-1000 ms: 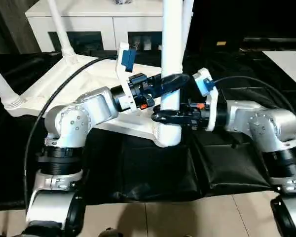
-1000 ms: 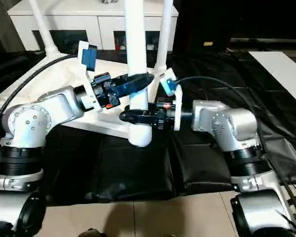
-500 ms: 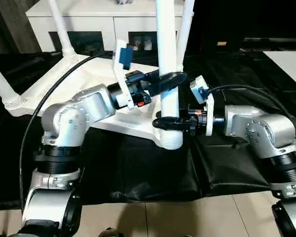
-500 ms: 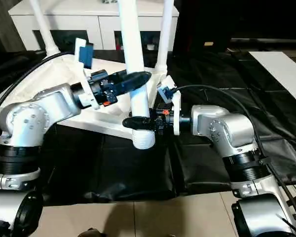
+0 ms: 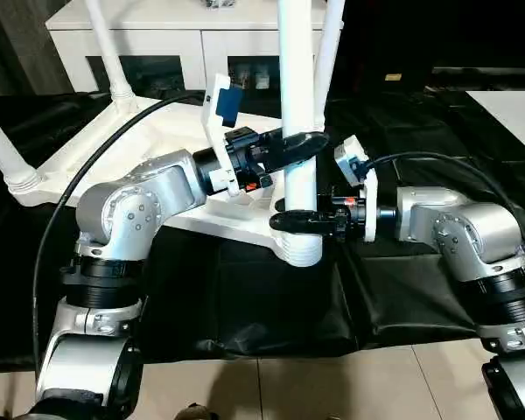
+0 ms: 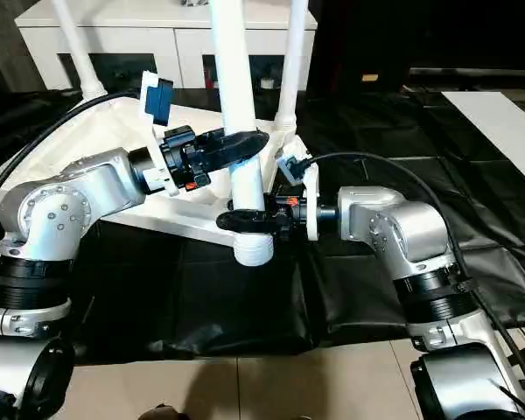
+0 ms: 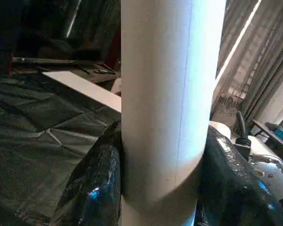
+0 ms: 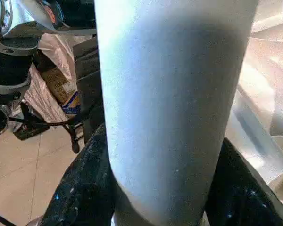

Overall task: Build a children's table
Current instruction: Pick table leg

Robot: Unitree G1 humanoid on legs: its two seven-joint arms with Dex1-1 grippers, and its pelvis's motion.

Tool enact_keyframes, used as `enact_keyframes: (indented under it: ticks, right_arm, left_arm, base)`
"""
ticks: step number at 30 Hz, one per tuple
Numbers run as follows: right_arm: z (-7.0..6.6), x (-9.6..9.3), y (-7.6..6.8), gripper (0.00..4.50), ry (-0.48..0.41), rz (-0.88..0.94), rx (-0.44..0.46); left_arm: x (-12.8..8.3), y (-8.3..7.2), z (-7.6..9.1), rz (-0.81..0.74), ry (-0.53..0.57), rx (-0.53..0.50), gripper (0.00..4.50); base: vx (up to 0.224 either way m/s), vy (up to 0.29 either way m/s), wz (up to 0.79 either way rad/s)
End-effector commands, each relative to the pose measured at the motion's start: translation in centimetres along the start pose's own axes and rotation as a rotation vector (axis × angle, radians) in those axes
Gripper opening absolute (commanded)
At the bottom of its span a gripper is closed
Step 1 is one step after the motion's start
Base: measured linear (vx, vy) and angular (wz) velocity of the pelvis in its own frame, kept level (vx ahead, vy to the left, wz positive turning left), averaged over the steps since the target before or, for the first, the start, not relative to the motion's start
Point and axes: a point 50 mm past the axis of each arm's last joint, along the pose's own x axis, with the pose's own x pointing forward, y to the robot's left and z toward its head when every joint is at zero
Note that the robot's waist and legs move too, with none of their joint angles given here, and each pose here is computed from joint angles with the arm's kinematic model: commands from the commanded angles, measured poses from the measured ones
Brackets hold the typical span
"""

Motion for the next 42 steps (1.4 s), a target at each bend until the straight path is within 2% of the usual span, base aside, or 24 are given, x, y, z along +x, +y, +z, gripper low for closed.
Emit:
enact_keyframes:
  ticks: [1, 8, 15, 19, 23, 24, 26, 28, 36, 42]
  right_arm:
    - [0.5, 0.1, -0.2, 2.60, 0.006, -0.011, -0.027]
    - [1.7, -0.6, -0.2, 3.21, -0.018, 0.019, -0.021]
    - [1.5, -0.9, 0.2, 3.85, 0.017, 0.078, 0.010]
    - [1.2, -0.8, 0.0, 3.93, 0.030, 0.060, 0.013]
    - [1.5, -0.8, 0.1, 3.93, -0.003, 0.085, 0.039]
    - [1.7, -0.8, 0.1, 3.76, -0.017, 0.091, 0.048]
    - [1.8, -0.9, 0.2, 3.76, -0.034, 0.103, 0.065]
    - [1.8, -0.9, 0.3, 3.49, -0.032, 0.112, 0.072]
    - [1.5, -0.9, 0.4, 2.84, -0.021, 0.125, 0.087]
    - [1.4, -0.9, 0.4, 2.33, -0.006, 0.115, 0.067]
  left_arm:
    - [0.5, -0.8, 0.5, -0.072, 0.002, 0.012, 1.86]
    - [0.3, -1.0, 0.6, -0.110, 0.012, 0.010, 1.86]
    - [0.4, -1.4, 0.5, -0.145, 0.019, 0.012, 1.86]
    - [0.4, -1.6, 0.4, -0.164, 0.025, 0.017, 1.86]
    - [0.4, -1.7, 0.4, -0.177, 0.030, 0.019, 1.86]
    - [0.3, -1.7, 0.4, -0.180, 0.031, 0.020, 1.86]
    - [0.3, -1.7, 0.4, -0.180, 0.032, 0.022, 1.86]
    - [0.3, -1.7, 0.4, -0.182, 0.031, 0.022, 1.86]
    - [0.0, -1.7, 0.2, -0.191, 0.043, 0.025, 1.86]
    - [-0.3, -1.8, 0.1, -0.207, 0.060, 0.028, 1.86]
  base:
    - [0.000, 0.000, 0.00]
    - [0.000, 0.000, 0.00]
    - [0.000, 0.000, 0.00]
    - [0.000, 0.000, 0.00]
    - [0.000, 0.000, 0.00]
    - [0.000, 0.000, 0.00]
    - [0.000, 0.000, 0.00]
    - [0.000, 0.000, 0.00]
    - [0.000, 0.000, 0.00]
    - [0.000, 0.000, 0.00]
